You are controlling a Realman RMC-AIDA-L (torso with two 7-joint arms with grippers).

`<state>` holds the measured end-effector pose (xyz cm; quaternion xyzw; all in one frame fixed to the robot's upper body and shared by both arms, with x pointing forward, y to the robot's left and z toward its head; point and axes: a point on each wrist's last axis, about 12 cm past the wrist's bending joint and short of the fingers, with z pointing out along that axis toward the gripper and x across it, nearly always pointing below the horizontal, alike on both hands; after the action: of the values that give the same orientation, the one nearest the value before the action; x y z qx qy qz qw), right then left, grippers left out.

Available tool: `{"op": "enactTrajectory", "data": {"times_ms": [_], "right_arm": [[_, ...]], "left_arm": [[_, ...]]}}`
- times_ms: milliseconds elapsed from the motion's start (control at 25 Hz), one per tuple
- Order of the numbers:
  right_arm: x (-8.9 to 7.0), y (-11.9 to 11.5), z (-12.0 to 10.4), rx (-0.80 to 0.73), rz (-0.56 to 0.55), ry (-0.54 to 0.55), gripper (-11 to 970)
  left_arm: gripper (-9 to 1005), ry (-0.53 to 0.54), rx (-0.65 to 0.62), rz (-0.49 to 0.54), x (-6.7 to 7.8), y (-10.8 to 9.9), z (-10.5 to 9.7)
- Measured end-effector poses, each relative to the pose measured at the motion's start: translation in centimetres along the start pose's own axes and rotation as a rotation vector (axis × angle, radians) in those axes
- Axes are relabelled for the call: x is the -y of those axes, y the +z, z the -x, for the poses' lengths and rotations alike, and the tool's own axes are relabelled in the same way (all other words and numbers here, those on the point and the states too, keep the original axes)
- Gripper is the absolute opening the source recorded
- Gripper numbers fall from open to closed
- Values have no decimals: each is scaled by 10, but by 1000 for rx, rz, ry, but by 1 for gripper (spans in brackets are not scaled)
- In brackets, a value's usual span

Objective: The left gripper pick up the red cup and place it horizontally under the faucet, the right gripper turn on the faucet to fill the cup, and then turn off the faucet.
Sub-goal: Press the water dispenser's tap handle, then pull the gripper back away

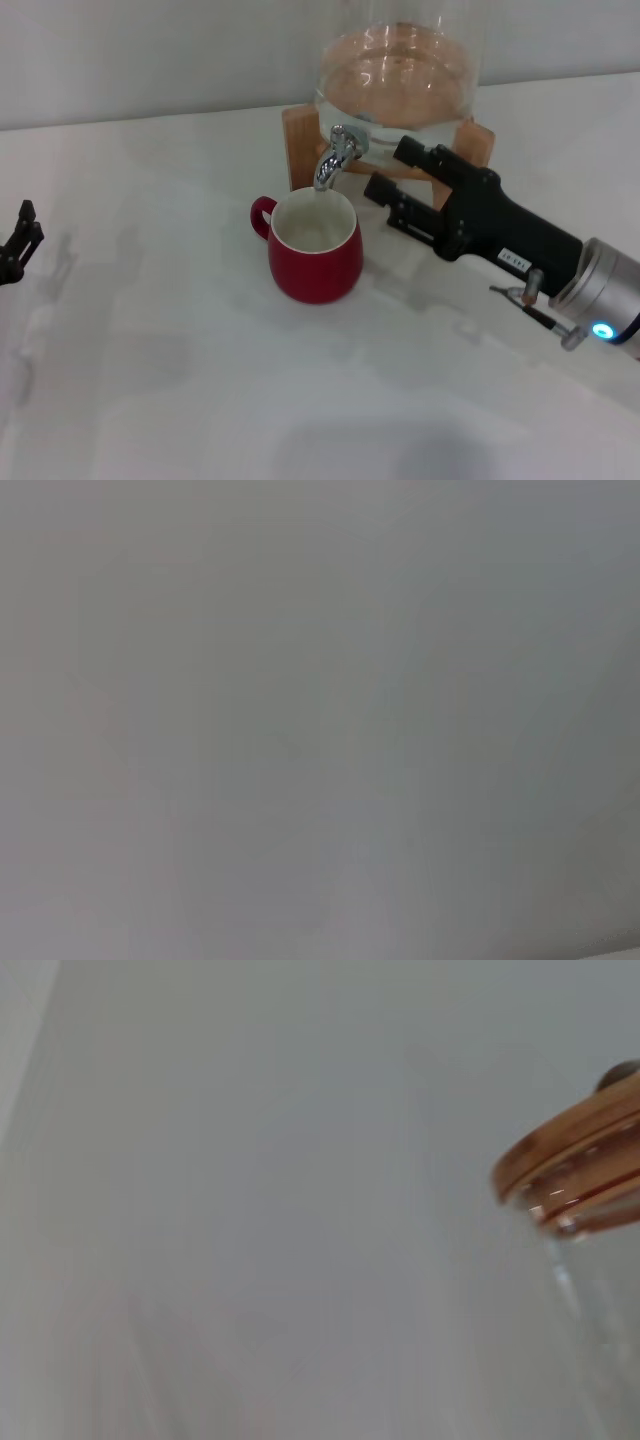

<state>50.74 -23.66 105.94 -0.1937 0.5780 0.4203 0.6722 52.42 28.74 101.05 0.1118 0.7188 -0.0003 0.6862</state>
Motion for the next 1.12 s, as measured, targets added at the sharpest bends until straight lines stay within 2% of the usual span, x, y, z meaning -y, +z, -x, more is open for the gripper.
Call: {"op": "enactTrajectory", "data": {"times_ms": [280, 520, 880, 1120], "right_arm": [[-18, 8, -10, -31, 87, 55, 721], [-24, 21, -11, -33, 135, 73, 721], [-23, 48, -12, -82, 155, 67, 721], [-18, 54, -14, -104, 126, 62, 721]], "left_arm": [[888, 4, 3, -4, 1, 3, 1], [887, 5, 8, -9, 1, 4, 2], [888, 5, 13, -18, 3, 5, 4], [887, 4, 16, -19, 4, 6, 4]]}}
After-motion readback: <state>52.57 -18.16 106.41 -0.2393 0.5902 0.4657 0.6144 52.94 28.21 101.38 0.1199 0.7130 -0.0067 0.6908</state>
